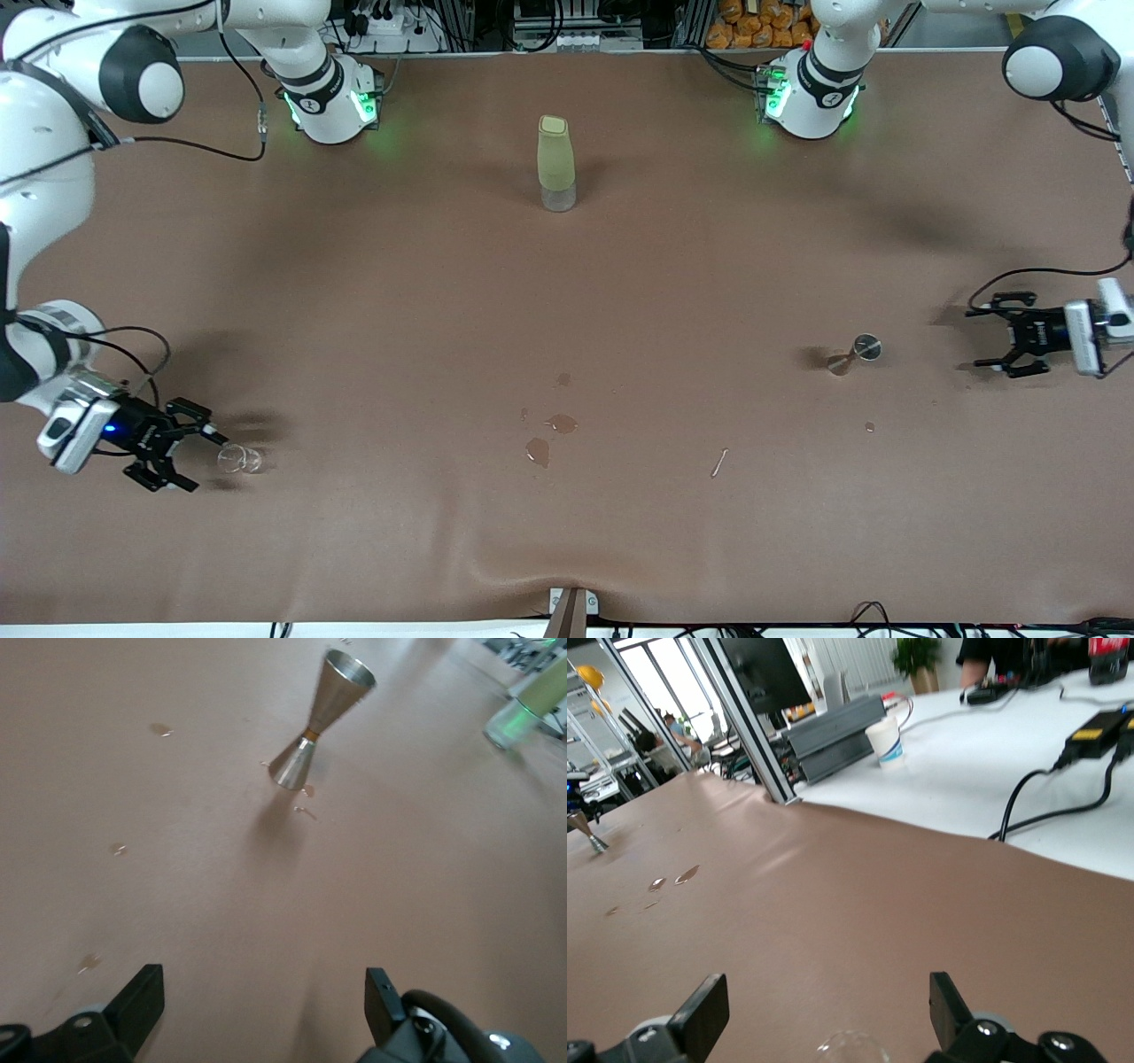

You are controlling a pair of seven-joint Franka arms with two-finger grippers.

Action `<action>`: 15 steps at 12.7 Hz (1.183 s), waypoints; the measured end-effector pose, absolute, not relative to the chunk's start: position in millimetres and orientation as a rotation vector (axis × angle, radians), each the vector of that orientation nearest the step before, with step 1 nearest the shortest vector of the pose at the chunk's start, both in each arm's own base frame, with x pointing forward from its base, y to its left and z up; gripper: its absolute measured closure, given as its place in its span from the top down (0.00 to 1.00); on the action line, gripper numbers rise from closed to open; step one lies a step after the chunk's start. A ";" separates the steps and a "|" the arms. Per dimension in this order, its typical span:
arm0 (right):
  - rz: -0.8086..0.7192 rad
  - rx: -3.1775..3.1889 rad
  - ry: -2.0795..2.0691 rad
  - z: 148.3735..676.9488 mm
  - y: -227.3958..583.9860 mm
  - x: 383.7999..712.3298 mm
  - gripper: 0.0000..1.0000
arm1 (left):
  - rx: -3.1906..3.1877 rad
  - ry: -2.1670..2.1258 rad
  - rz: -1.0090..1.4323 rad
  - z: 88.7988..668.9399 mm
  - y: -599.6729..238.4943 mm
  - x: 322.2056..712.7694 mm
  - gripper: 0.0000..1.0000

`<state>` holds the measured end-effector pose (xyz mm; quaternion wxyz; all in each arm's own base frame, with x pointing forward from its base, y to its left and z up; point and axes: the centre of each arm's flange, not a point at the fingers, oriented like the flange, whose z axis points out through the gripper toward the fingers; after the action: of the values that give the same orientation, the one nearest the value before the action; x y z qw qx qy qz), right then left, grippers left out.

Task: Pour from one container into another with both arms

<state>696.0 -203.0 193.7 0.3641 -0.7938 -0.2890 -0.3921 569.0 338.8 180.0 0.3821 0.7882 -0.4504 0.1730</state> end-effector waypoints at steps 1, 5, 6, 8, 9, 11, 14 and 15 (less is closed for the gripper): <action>-0.941 -2.076 -0.736 210.9 -203.3 697.3 1.00 | 2.075 -1.086 0.371 201.5 337.0 576.1 1.00; -0.754 -2.174 -0.688 266.8 -184.2 706.9 1.00 | 2.279 -0.899 0.159 290.2 284.6 619.8 1.00; -0.710 -2.198 -0.674 280.9 -175.7 709.4 1.00 | 2.325 -0.877 0.107 312.0 262.5 630.6 1.00; -0.615 -2.259 -0.649 309.8 -156.6 713.3 1.00 | 2.420 -0.880 0.011 358.1 210.9 649.2 1.00; -0.558 -2.301 -0.636 323.5 -147.2 713.9 1.00 | 2.474 -0.849 -0.024 381.8 184.8 655.9 1.00; -0.458 -2.375 -0.593 347.5 -125.1 715.1 1.00 | 2.626 -0.709 -0.114 430.4 131.8 662.1 1.00; -0.312 -2.512 -0.542 380.5 -84.6 715.5 1.00 | 2.846 -0.515 -0.201 493.1 26.7 659.3 1.00; -0.276 -2.577 -0.544 394.3 -78.1 713.7 1.00 | 2.904 -0.445 -0.216 504.9 -1.8 656.1 1.00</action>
<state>713.7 -78.1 394.3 0.2444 -0.9436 -0.1991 -0.1011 656.1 -1.8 504.9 0.0978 0.9811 -0.1502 -0.0728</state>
